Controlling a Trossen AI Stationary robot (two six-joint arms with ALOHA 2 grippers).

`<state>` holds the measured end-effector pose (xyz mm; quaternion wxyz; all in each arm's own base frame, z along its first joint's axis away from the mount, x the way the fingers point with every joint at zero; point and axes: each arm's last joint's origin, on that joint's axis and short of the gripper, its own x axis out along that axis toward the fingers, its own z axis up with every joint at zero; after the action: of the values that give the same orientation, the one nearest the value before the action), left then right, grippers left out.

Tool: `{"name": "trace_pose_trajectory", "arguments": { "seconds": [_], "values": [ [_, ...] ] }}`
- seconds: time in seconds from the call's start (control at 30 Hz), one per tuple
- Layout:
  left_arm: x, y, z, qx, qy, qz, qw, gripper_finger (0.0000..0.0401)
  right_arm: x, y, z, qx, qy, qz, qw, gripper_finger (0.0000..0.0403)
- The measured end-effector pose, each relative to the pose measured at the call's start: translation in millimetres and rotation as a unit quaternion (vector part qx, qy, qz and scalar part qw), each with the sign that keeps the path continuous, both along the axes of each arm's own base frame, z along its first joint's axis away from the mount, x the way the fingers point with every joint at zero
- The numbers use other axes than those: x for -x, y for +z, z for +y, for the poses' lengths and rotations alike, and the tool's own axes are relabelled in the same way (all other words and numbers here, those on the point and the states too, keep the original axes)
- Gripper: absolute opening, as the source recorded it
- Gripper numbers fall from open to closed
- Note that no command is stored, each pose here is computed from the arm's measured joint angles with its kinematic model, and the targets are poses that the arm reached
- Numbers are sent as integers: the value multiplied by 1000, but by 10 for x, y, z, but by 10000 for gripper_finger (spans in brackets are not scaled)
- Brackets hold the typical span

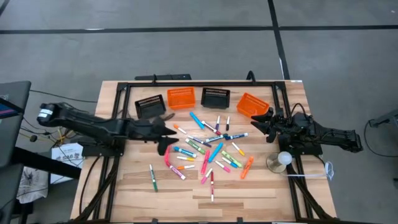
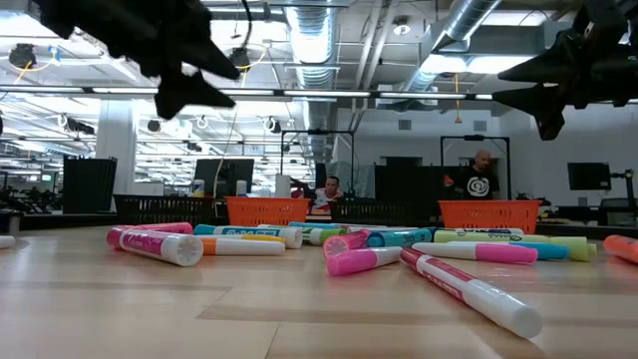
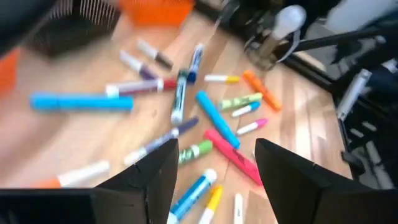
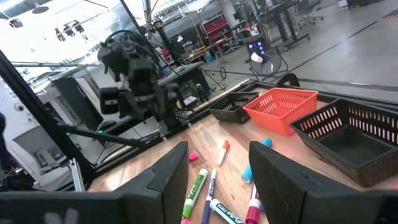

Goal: Pick & Place Markers
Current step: Put the left pink highlighter pen into the left black bin

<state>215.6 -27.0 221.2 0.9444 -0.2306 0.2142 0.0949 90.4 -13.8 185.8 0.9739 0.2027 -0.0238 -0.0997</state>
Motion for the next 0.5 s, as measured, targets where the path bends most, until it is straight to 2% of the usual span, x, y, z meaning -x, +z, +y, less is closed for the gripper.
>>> {"name": "trace_pose_trajectory", "arguments": {
  "seconds": [0.13, 0.27, 0.43, 0.5],
  "values": [
    [-113, -108, -27, 81, 26, 17, 996, 213, 0, 0, 0, 0, 0, 0, 1000, 158],
    [-177, -54, -43, 151, 39, -27, 987, 213, 0, -1, -1, 0, -2, 0, 1000, 157],
    [-196, 81, 4, 162, 64, -95, 980, 213, 0, -1, -2, 0, -3, 1, 1000, 154],
    [-188, 102, 48, 187, 84, -103, 973, 213, 0, -3, -2, 0, -3, 2, 1000, 155]
  ]
}}
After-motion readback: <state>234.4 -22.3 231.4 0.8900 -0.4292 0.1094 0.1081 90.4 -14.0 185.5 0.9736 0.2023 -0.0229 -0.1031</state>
